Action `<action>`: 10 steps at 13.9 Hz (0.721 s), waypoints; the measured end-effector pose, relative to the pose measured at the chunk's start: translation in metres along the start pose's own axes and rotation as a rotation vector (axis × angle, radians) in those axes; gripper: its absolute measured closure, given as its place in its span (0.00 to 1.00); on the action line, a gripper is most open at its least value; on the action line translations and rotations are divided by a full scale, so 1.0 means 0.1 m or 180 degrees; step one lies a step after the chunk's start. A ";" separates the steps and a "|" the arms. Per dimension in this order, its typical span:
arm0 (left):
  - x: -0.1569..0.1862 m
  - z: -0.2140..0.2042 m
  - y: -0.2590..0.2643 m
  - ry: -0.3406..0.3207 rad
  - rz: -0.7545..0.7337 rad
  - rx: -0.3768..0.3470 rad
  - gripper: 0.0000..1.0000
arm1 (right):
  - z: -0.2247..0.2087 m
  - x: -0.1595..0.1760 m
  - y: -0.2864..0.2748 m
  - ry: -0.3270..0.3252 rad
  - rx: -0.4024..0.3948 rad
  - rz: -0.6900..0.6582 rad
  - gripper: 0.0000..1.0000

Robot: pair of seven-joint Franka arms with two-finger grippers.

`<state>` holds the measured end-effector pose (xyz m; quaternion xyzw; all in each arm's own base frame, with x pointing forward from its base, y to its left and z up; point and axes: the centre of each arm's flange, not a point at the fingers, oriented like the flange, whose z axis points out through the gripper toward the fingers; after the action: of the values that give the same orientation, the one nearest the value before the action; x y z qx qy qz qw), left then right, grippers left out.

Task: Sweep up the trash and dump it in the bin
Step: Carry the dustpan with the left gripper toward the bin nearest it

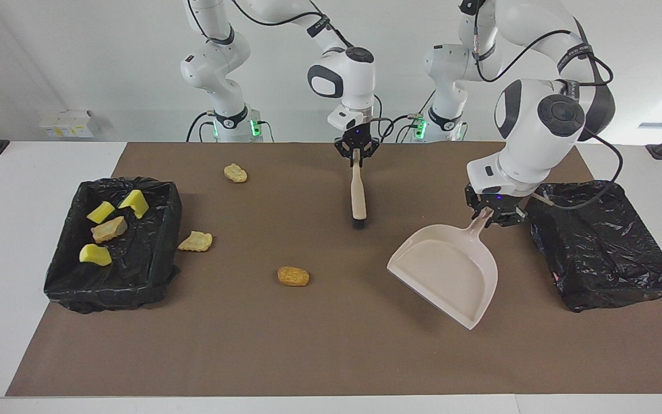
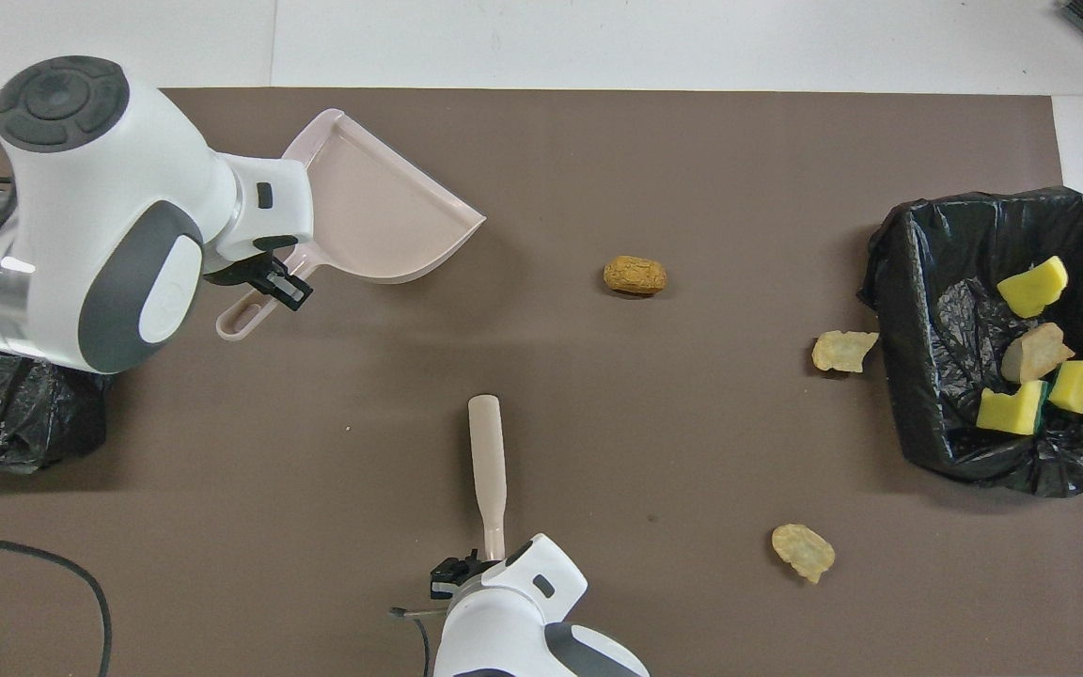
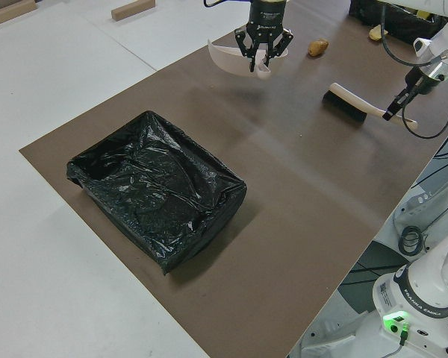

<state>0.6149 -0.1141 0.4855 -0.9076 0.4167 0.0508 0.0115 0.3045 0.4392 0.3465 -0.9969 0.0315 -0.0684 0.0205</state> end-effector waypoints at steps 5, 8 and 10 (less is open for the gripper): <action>-0.37 0.14 -0.36 -0.0133 0.0561 0.0024 0.69 | -0.02 0.05 -0.06 -0.0003 -0.0013 0.0006 0.74; -0.65 0.25 -0.56 -0.0145 0.0958 0.0075 0.69 | -0.03 0.06 -0.07 -0.0004 -0.0019 0.0009 0.74; -0.78 0.34 -0.60 -0.0092 0.1170 0.0164 0.69 | -0.02 0.07 -0.07 -0.0008 -0.0027 0.0017 0.74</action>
<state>0.6070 -0.0141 0.4587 -0.8147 0.5765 0.0543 0.0313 0.3118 0.4452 0.3495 -0.9970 0.0345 -0.0670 0.0166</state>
